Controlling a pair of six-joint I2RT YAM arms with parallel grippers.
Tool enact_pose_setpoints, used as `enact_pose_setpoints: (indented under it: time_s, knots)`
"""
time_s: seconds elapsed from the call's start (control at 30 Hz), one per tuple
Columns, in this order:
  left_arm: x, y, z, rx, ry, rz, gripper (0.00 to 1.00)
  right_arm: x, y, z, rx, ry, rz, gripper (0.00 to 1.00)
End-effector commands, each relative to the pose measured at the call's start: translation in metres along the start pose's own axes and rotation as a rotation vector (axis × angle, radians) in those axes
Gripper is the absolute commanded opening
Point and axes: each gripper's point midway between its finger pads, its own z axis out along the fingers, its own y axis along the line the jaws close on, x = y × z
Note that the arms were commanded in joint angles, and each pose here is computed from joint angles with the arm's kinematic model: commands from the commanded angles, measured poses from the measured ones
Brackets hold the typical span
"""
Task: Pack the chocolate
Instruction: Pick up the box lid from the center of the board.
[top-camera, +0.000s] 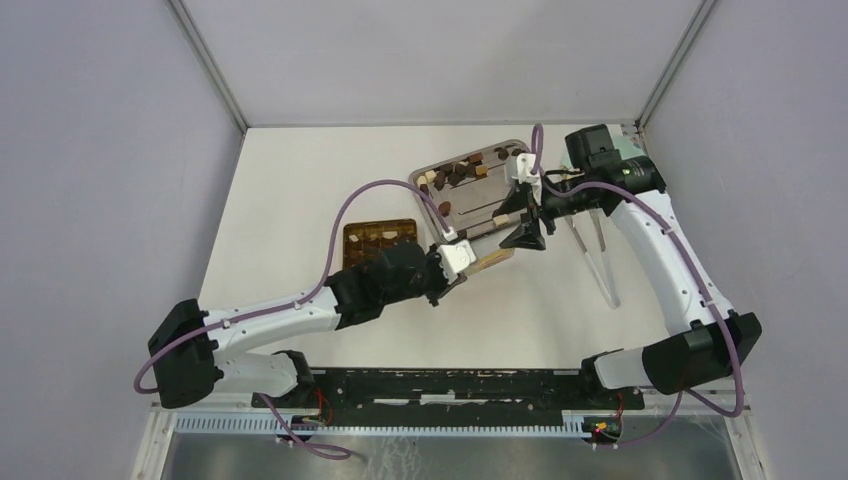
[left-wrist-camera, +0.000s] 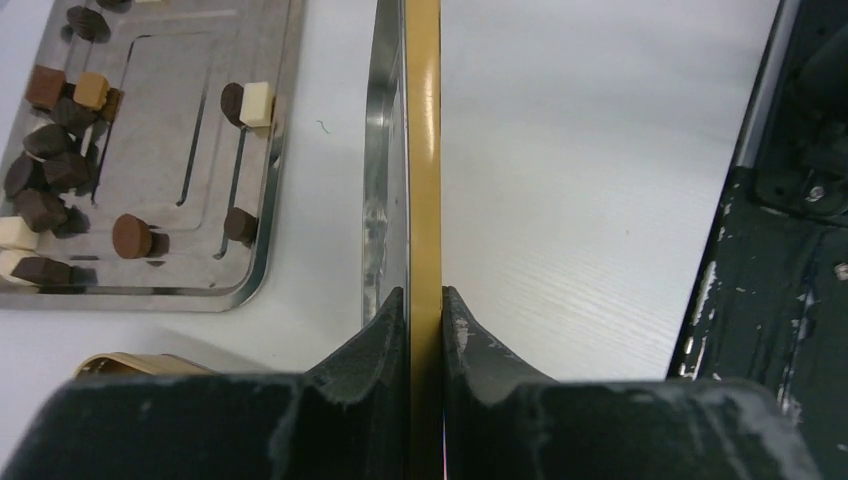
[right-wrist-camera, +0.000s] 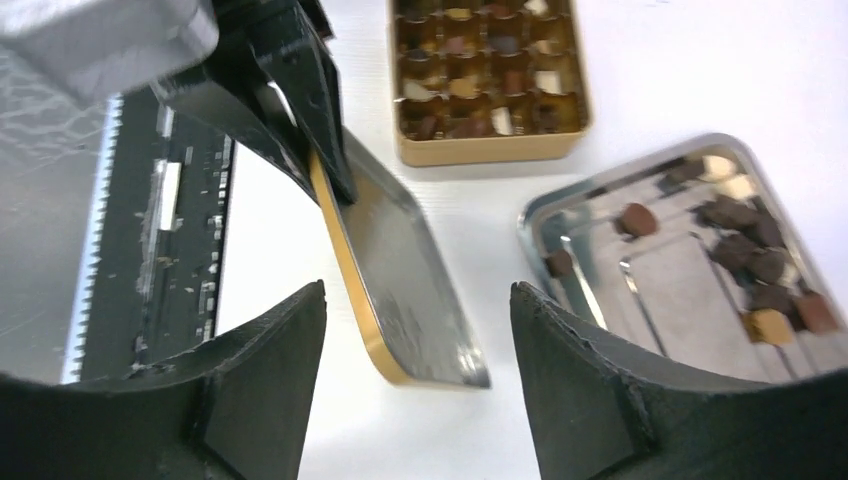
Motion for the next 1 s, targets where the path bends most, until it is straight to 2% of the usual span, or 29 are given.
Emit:
enact_pose_setpoints:
  time_s: [0.0, 0.07, 0.2, 0.5, 0.63, 0.77, 0.83, 0.97]
  knots:
    - [-0.025, 0.006, -0.012, 0.072, -0.093, -0.224, 0.02, -0.029, -0.028, -0.03, 0.138, -0.064, -0.09, 0.76]
    - [-0.025, 0.012, -0.016, 0.098, -0.095, -0.296, 0.02, -0.029, -0.036, -0.039, 0.169, -0.067, -0.088, 0.79]
    - [-0.028, 0.017, -0.024, 0.174, -0.087, -0.349, 0.02, -0.019, -0.047, -0.048, 0.192, -0.064, -0.064, 0.81]
    - [-0.034, 0.029, -0.039, 0.313, -0.099, -0.415, 0.02, 0.027, -0.034, -0.026, 0.098, -0.052, -0.103, 0.86]
    - [-0.035, 0.033, -0.045, 0.345, -0.097, -0.398, 0.02, 0.043, -0.013, -0.011, 0.04, -0.107, -0.233, 0.87]
    - [-0.031, 0.033, -0.047, 0.362, -0.061, -0.366, 0.02, 0.049, 0.0, 0.0, 0.011, -0.174, -0.328, 0.96]
    - [-0.03, 0.034, -0.048, 0.366, -0.055, -0.335, 0.02, 0.05, 0.002, 0.004, -0.002, -0.199, -0.325, 0.98]
    - [-0.033, 0.031, -0.051, 0.388, -0.074, -0.3, 0.02, 0.052, 0.002, 0.013, -0.045, -0.208, -0.278, 0.96]
